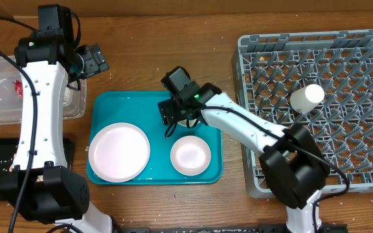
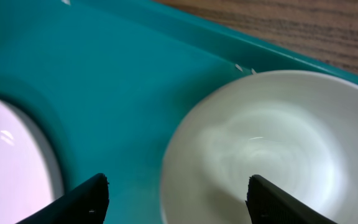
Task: Sort waste into correct bins and load items into the dishwasher
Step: 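Move the right gripper back left to the white bowl and grip its rim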
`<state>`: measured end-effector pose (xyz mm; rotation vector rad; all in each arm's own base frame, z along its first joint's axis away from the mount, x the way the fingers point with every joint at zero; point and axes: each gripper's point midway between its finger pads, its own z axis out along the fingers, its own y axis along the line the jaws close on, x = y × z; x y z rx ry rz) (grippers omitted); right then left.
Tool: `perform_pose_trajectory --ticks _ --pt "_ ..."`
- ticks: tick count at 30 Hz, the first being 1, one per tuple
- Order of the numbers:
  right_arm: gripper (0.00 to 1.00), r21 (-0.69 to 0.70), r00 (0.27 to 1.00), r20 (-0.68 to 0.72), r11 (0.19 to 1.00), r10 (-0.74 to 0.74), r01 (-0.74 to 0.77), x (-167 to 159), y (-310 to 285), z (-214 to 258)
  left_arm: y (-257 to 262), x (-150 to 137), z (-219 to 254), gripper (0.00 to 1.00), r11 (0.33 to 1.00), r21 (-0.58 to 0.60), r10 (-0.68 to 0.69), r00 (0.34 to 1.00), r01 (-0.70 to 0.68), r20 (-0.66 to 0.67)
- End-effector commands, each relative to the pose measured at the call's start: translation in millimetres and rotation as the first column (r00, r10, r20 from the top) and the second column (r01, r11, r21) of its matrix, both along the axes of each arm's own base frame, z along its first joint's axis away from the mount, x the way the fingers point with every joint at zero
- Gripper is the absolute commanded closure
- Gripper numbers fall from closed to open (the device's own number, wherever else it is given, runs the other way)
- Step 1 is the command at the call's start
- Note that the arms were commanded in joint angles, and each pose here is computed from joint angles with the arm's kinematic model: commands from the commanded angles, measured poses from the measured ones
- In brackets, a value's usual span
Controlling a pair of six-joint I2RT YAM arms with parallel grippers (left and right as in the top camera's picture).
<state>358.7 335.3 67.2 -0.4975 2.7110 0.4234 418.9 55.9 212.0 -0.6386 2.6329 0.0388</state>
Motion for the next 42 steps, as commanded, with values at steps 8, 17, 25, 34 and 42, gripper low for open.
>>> perform_pose_trajectory --ticks 8,17,25,34,42 --pt "0.31 -0.074 0.999 0.034 0.997 -0.034 0.037 13.5 -8.7 -17.0 -4.2 1.4 5.1 0.00 1.000 0.002 -0.028 1.000 0.028 0.012" --pt "0.31 -0.109 1.000 -0.003 0.994 -0.025 0.025 5.9 -10.0 -34.8 -4.2 1.4 5.1 0.00 1.000 0.002 -0.028 1.000 0.028 0.012" --pt "0.44 -0.151 1.000 0.027 0.989 -0.005 0.009 -1.1 -2.3 -39.3 -4.2 1.4 5.1 0.00 1.000 0.002 -0.028 1.000 0.028 0.012" --pt "0.71 -0.148 0.999 0.034 0.989 -0.001 0.006 -1.0 0.4 -37.4 -4.2 1.4 5.1 0.00 1.000 0.002 -0.028 1.000 0.028 0.012" --pt "0.90 -0.128 1.000 0.031 0.992 -0.003 0.007 3.1 8.3 -14.2 -4.2 1.4 5.1 0.00 1.000 0.002 -0.028 1.000 0.028 0.012"
